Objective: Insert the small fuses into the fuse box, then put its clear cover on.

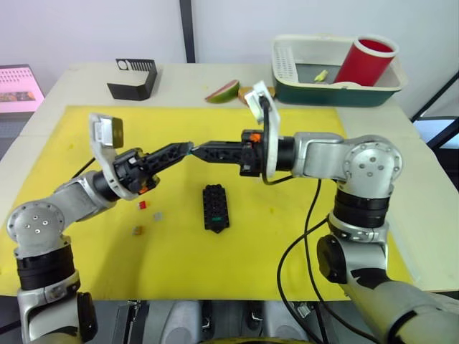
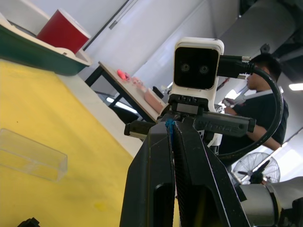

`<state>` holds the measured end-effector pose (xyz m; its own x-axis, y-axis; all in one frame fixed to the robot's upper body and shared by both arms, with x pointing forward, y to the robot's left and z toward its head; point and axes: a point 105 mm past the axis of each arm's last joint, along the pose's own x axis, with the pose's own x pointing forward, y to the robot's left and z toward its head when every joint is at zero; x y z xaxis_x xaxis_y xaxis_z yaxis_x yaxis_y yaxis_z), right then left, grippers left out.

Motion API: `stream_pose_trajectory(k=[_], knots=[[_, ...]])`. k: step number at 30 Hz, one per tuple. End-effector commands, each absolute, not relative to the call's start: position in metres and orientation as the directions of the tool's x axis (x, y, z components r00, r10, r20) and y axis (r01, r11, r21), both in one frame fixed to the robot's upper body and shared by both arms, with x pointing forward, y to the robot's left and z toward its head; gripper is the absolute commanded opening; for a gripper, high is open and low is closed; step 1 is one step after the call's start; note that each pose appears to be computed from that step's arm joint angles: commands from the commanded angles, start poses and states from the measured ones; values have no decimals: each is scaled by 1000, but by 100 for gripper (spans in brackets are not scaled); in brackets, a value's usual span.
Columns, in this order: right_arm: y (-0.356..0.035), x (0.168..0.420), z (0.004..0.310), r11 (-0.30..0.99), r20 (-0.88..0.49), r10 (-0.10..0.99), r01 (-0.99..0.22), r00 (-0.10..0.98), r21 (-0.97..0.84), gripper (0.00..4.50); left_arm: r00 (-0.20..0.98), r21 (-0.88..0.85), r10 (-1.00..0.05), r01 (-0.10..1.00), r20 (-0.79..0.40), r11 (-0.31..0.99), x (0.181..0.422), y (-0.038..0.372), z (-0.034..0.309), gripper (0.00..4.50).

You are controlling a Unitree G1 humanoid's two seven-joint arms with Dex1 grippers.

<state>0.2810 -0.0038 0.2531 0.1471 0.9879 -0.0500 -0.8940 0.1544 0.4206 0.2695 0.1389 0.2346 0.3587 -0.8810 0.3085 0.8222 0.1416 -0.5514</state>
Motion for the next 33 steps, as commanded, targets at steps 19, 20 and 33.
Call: stream_pose_trajectory(k=[19,20,33], knots=[[-21,285,252,213,-241,956,-961,168,177,0,292,-349,-950,884,-111,313,233,168,221,446],[-24,285,250,209,-268,949,-967,165,144,0,282,-323,-944,889,-171,324,230,172,214,446],[-22,272,202,-139,-597,801,-962,29,-233,0,257,158,-824,966,-505,204,250,172,158,446]])
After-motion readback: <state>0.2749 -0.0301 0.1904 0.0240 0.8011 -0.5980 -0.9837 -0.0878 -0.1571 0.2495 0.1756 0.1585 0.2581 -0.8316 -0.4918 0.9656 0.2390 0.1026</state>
